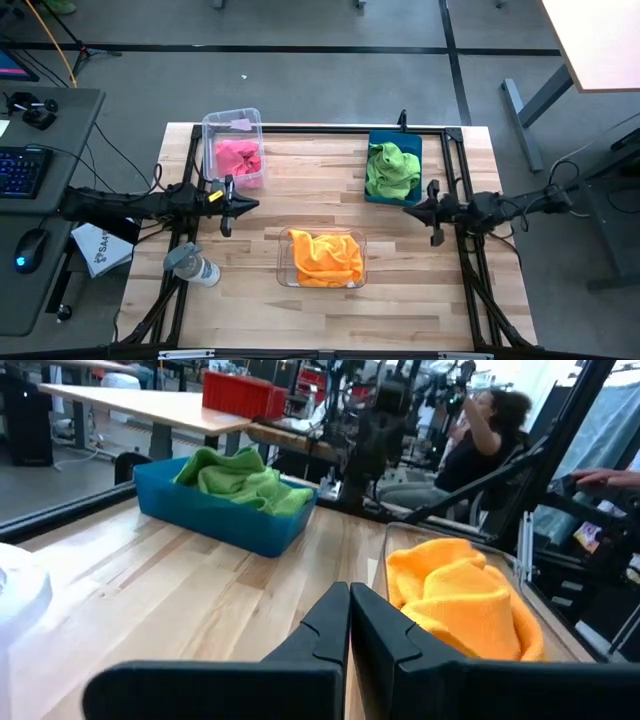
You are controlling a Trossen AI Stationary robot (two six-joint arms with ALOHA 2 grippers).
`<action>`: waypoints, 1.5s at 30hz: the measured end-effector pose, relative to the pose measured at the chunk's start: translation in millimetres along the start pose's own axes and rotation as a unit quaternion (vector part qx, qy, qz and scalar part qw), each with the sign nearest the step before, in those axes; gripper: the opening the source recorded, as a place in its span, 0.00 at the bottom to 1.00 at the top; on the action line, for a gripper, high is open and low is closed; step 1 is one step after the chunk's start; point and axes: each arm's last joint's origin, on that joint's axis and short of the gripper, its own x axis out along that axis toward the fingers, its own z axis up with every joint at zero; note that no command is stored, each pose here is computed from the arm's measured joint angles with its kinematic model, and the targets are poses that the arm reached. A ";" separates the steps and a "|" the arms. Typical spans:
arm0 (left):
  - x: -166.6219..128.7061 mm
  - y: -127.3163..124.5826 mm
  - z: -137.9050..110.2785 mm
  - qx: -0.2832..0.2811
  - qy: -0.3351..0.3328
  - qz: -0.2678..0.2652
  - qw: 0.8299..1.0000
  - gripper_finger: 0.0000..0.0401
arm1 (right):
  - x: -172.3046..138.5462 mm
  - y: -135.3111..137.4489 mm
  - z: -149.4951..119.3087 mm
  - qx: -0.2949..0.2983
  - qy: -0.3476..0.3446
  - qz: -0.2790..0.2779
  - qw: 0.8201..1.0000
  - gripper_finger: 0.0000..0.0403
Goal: Sort microfiber towel by color & place in baskets
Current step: Return to Home Position
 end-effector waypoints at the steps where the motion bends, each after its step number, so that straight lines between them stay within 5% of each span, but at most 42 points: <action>1: -0.8 0.0 0.2 0.000 -0.001 0.000 1.000 0.00 | -1.5 -0.4 2.5 0.004 -0.014 0.000 1.000 0.00; 15: -17.1 5.5 7.2 -0.005 -0.050 0.006 0.999 0.00 | -1.7 -0.4 7.7 0.012 -0.041 0.000 0.999 0.00; 45: -16.7 6.0 5.6 -0.004 -0.044 0.011 0.999 0.00 | -1.1 -0.4 5.9 0.009 -0.031 0.000 0.999 0.00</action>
